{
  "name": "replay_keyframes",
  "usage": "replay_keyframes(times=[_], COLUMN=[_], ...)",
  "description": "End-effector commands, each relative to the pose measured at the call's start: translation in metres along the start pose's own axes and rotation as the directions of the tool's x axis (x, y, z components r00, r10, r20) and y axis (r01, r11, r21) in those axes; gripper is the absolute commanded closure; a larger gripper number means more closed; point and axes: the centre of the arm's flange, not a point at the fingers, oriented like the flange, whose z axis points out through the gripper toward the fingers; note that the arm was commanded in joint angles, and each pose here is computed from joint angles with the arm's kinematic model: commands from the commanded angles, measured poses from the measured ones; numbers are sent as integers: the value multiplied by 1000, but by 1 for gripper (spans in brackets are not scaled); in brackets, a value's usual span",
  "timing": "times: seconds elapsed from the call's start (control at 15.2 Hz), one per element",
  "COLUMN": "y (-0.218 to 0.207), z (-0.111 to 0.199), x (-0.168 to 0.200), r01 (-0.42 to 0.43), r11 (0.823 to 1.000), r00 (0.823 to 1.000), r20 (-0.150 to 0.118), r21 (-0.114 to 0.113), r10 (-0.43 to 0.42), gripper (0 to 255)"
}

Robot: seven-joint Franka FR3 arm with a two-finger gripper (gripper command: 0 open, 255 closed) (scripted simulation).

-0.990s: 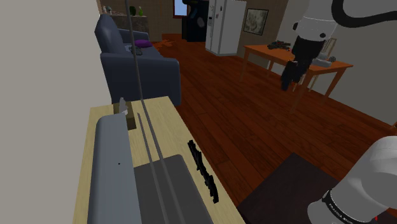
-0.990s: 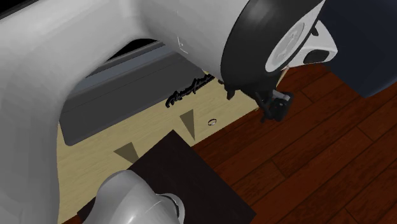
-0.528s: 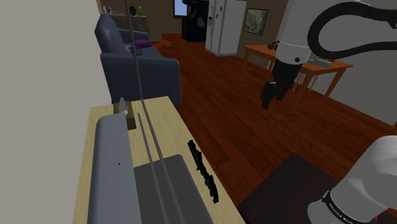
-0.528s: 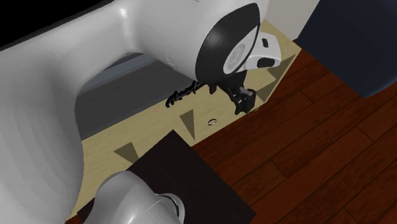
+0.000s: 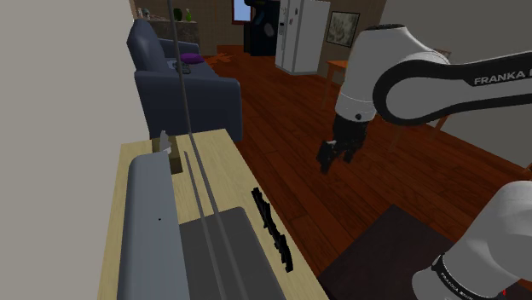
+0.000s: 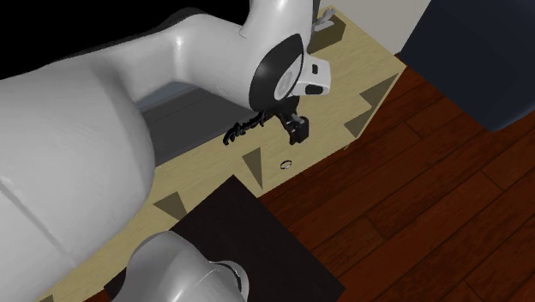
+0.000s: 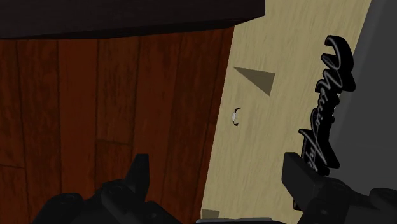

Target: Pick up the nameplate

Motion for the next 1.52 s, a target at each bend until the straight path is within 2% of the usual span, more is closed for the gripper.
replay_keyframes(times=[0.0,0.99,1.45], y=[-20,-164,-170], z=[18,144,180], x=[1,29,29], r01=[-18,-140,-144], r11=[1000,989,988], r00=[1000,990,989], r20=[1,23,24], r21=[7,48,49], r10=[18,139,143], gripper=[0,0,0])
